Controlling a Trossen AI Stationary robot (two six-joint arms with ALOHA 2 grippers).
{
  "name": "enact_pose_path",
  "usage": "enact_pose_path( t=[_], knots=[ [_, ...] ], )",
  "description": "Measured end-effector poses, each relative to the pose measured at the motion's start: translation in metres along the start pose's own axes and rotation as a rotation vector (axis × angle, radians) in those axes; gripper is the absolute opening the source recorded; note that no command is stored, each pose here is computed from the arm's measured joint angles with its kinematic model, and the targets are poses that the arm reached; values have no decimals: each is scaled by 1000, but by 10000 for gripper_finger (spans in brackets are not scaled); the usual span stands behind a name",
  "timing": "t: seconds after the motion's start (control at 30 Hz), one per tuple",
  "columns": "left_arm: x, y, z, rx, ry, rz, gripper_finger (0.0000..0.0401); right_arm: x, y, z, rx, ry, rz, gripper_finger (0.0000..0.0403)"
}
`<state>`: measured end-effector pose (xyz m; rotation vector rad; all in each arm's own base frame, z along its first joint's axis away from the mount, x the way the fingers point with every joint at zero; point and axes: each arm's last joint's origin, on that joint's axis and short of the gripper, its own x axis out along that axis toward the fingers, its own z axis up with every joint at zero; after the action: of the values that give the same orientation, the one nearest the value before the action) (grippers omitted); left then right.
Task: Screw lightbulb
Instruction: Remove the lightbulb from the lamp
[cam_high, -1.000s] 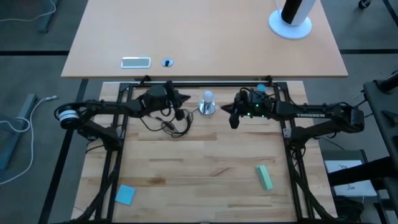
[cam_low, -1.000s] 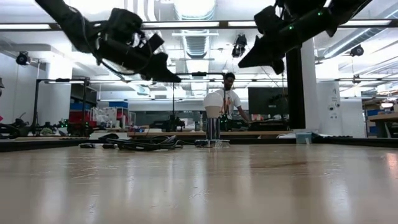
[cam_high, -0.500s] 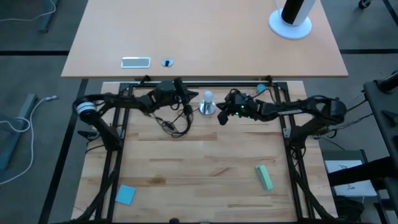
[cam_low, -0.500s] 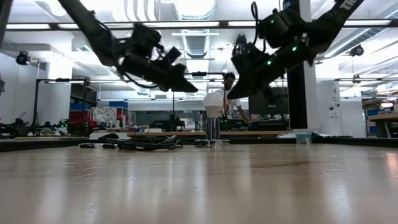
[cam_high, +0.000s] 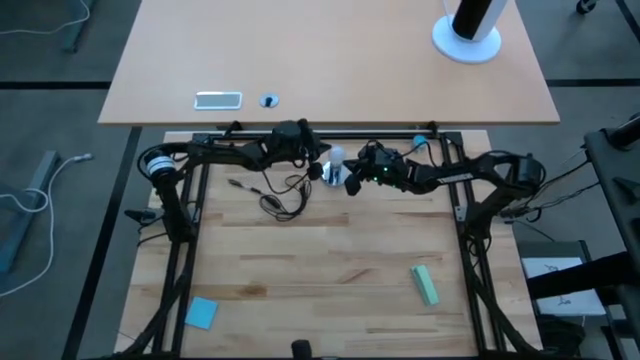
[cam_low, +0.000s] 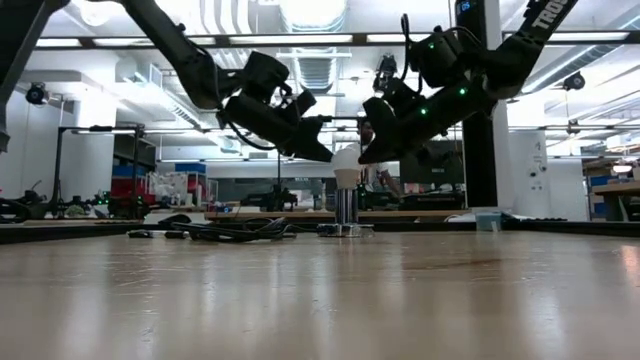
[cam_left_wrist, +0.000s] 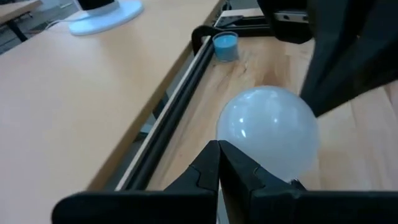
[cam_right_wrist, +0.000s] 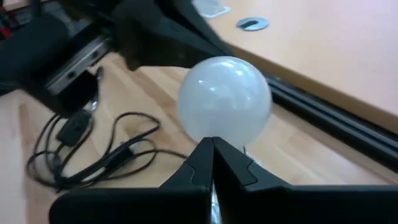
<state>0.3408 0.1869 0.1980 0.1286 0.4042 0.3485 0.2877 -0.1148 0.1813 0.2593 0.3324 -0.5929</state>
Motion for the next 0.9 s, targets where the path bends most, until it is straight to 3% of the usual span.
enact_pose_path(
  t=[0.37, 0.73, 0.8, 0.9],
  knots=[
    [-10, -2, 3, -26, 27, -60, 0, 0, -4, -2, 5, 19, -34, 0],
    [-59, 0, 40, -51, 18, -5, 0, -2, 1, -13, 34, 122, -20, 0],
    [-70, -7, 48, -88, 0, -43, 0, -4, 7, -15, 25, 130, 14, 0],
    [-83, -26, 60, -128, -92, -219, 0, -6, 17, -18, -1, 135, 48, 0]
  ],
)
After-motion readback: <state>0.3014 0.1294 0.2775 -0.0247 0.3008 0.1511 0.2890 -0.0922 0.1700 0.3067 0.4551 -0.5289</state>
